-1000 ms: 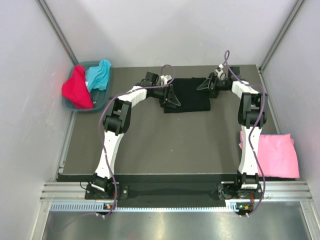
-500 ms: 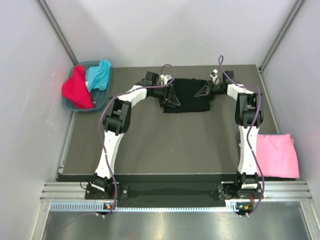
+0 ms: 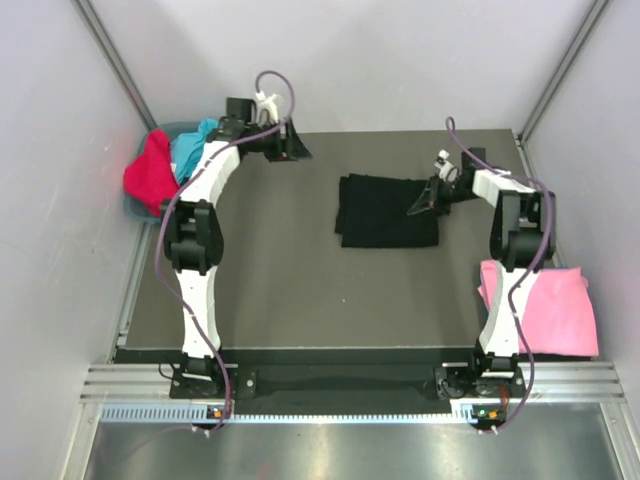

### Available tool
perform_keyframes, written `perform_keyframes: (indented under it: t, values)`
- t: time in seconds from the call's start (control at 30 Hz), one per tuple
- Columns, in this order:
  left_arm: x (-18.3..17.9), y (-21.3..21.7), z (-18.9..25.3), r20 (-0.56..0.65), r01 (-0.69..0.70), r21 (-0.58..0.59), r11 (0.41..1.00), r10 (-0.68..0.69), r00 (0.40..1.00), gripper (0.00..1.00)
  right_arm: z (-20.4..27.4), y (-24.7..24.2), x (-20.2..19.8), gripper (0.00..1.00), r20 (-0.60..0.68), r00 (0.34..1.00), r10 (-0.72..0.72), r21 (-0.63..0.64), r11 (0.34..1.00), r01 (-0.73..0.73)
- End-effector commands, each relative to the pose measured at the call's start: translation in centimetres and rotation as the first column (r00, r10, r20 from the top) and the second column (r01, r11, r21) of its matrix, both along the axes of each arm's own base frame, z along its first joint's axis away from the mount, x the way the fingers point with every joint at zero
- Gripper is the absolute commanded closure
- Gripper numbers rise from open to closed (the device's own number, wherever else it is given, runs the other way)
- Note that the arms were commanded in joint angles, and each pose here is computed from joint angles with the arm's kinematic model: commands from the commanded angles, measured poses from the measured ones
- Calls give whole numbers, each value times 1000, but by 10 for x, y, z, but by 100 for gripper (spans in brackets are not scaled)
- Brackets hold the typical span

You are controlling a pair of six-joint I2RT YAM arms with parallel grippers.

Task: Fold and stack the t-shirts
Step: Neatly place the folded tshirt to the corner

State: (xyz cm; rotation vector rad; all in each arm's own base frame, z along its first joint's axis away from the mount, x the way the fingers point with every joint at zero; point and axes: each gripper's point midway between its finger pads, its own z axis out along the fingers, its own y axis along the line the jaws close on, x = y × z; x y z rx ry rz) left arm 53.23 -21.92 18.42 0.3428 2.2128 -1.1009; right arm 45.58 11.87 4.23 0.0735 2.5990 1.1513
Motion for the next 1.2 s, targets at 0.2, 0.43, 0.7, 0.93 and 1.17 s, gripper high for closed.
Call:
perform_keyframes:
  t: [0.2,0.43,0.7,0.93,1.17]
  values:
    - [-4,16,42,47,36,-91,995,-31,998,36,66,-41,-92,100,98,992,81,-220,974,-57]
    - [-10,12,36,12,69,-119,991,-68,998,38,91,-55,-153,100,120,989,84,-314,948,-43]
    - [-14,11,37,29,73,-130,989,-69,997,38,116,-73,-198,100,172,972,162,-453,889,-68]
    - [-11,9,36,19,67,-149,987,-65,998,39,135,-101,-208,100,242,953,182,-545,838,-22]
    - [0,7,38,31,65,-149,987,-61,998,39,146,-116,-236,100,204,937,285,-606,788,-108]
